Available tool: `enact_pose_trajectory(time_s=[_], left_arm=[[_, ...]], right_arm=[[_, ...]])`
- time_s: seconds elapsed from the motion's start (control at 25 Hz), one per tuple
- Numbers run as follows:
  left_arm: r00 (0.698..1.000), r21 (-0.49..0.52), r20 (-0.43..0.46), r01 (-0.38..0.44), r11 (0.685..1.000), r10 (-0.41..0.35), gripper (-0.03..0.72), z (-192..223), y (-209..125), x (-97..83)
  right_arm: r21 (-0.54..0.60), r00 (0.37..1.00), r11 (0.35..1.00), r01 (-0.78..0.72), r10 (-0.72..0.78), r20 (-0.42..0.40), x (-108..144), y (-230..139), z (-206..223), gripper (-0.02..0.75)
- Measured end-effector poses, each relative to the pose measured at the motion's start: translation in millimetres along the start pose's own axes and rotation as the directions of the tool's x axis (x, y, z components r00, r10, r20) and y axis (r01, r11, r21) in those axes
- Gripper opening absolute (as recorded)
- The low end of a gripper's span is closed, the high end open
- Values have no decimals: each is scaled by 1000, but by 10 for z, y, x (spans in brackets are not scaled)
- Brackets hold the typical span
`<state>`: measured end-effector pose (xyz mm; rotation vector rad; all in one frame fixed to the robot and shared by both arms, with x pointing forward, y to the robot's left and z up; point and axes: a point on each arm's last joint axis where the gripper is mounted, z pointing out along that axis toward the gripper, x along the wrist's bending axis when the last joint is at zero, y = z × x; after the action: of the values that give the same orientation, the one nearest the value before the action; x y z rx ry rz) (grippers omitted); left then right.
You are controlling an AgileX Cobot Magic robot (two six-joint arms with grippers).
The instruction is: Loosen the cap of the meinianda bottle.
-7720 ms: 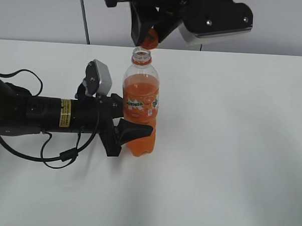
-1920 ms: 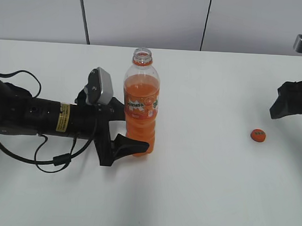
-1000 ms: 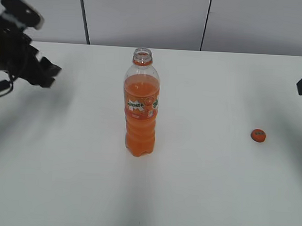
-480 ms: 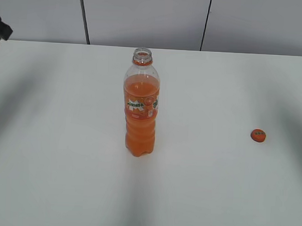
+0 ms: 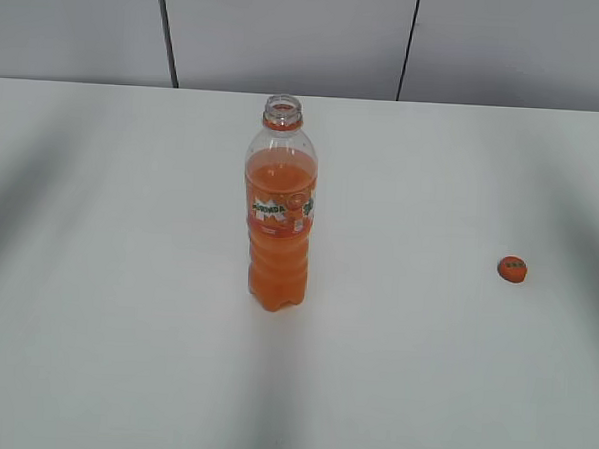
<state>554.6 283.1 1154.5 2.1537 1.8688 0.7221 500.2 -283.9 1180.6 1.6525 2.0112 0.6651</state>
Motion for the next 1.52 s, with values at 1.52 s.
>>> enact_pose_trajectory(time_s=[1.52], left_arm=[[986, -357, 149, 121, 926, -72, 401, -807, -2422, -145]], right_arm=[[-26, 1000, 1000, 2, -2, -6, 317, -1906, -672, 585]])
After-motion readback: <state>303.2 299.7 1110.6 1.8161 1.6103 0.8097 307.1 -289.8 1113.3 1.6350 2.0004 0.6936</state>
